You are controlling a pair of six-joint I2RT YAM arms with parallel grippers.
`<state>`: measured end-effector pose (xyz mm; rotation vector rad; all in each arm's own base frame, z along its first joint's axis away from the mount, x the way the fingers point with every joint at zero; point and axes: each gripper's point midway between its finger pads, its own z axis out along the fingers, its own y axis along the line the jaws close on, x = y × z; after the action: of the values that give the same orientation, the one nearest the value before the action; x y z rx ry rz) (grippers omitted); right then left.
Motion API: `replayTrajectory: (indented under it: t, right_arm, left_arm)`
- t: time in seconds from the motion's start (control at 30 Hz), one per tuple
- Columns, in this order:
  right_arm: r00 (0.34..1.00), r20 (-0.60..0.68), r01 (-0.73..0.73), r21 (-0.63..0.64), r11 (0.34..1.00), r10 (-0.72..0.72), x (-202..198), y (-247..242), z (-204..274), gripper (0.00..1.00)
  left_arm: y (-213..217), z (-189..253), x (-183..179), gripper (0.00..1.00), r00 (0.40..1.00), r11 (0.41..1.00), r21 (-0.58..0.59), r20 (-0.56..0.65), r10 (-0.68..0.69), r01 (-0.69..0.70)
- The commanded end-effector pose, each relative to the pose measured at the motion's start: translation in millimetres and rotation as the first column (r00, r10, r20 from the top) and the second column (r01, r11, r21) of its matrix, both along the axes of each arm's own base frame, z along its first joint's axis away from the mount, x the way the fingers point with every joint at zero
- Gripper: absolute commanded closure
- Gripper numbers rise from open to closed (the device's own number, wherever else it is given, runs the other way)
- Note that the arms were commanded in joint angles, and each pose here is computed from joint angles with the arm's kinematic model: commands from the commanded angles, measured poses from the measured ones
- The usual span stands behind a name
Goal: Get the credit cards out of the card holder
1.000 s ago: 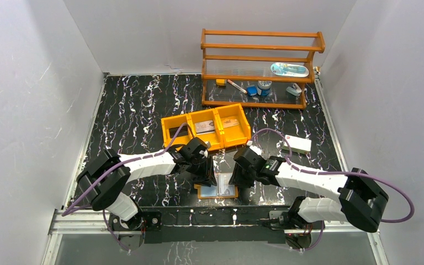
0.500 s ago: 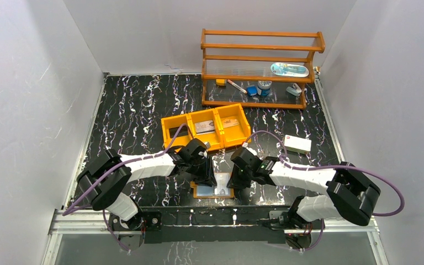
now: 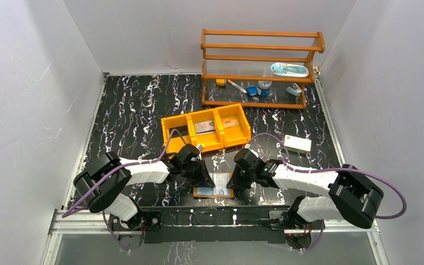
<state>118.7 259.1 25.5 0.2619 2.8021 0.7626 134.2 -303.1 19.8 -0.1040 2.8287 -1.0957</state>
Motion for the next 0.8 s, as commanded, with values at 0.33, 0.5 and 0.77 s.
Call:
replayTrajectory:
  t: [0.33, 0.5, 0.77]
  right_arm:
    - [1.000, -0.008, 0.023, -0.077, 0.997, -0.024, -1, -15, -11, 0.94]
    - [1.000, 0.010, 0.013, -0.053, 0.998, -0.012, 2, -9, -1, 0.94]
    - [0.999, 0.032, -0.013, 0.021, 1.000, 0.012, 6, 5, 25, 0.68]
  left_arm:
    - [16, 8, 2, 1.00, 0.996, 0.997, 0.080, 0.085, -0.003, -0.004]
    - [20, 9, 2, 1.00, 0.995, 0.995, 0.097, 0.095, -0.008, -0.001]
    - [19, 7, 1, 1.00, 0.995, 0.995, 0.100, 0.090, -0.031, 0.022]
